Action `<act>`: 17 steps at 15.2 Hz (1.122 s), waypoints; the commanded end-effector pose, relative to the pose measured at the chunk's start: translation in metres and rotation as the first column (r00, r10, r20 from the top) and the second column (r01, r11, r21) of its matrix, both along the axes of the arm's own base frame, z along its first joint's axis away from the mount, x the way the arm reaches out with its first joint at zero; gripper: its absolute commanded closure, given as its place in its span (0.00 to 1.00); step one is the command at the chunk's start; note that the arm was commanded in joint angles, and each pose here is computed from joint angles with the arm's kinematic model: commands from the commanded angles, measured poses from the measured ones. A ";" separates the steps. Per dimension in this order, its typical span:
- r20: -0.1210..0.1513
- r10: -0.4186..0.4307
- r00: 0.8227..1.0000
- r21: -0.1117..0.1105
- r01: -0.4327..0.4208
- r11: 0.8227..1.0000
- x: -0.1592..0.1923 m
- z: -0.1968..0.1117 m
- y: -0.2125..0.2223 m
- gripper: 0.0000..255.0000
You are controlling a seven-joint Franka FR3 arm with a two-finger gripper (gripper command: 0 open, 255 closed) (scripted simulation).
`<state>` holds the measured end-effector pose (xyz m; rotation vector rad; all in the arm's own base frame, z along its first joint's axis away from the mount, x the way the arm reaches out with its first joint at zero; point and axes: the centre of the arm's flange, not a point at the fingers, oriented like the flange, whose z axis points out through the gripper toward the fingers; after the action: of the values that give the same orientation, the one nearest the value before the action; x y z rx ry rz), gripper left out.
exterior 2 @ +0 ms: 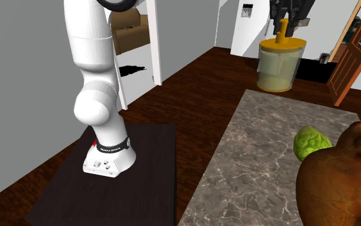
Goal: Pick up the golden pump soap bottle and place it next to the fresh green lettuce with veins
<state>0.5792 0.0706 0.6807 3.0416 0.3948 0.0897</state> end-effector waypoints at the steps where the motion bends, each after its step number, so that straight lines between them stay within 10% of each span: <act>1: 0.002 -0.001 1.000 0.000 0.001 1.000 0.002 -0.010 0.003 1.00; 17: 0.002 -0.001 1.000 0.000 0.001 1.000 0.002 -0.094 0.003 1.00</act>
<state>0.5821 0.0735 0.5912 3.0419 0.3936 0.0898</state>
